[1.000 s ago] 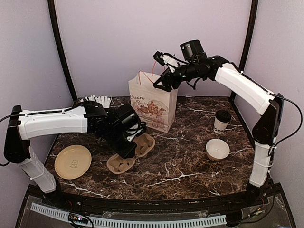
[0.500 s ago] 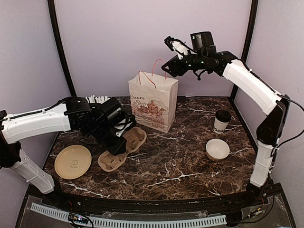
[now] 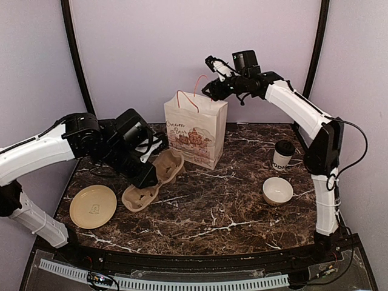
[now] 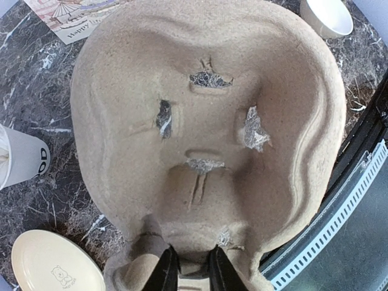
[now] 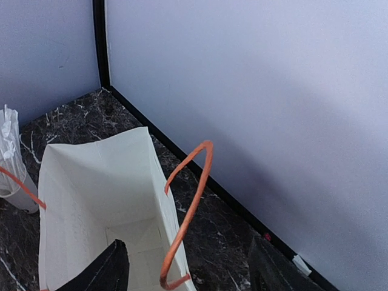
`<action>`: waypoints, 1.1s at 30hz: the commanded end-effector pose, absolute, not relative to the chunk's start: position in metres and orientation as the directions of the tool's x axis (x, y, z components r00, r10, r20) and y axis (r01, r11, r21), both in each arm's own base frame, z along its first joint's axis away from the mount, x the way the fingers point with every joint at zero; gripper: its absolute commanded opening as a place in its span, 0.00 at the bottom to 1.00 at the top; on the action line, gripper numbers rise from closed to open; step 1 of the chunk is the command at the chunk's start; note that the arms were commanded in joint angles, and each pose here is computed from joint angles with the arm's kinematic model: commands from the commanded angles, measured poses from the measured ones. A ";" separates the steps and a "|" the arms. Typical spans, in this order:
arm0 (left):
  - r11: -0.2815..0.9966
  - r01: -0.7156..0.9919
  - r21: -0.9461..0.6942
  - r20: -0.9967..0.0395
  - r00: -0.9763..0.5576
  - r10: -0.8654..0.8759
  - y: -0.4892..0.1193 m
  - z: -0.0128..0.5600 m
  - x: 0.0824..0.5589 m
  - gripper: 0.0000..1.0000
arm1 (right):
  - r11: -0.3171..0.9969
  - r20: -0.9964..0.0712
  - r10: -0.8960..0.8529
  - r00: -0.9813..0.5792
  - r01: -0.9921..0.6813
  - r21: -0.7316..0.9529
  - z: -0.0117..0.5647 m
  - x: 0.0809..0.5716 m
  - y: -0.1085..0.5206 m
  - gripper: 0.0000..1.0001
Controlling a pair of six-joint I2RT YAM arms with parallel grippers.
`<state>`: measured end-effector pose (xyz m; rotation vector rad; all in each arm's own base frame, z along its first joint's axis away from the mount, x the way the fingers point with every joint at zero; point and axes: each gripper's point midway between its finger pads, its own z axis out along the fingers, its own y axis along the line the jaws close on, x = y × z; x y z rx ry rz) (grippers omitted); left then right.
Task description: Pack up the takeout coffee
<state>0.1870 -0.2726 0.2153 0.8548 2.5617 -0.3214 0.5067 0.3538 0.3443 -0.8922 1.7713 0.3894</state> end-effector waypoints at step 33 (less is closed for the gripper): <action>0.473 0.873 0.119 -0.944 -0.047 0.325 -0.302 0.456 0.182 0.18 | -0.021 -0.932 -0.349 0.096 -0.995 -0.095 0.369 0.271 0.361 0.00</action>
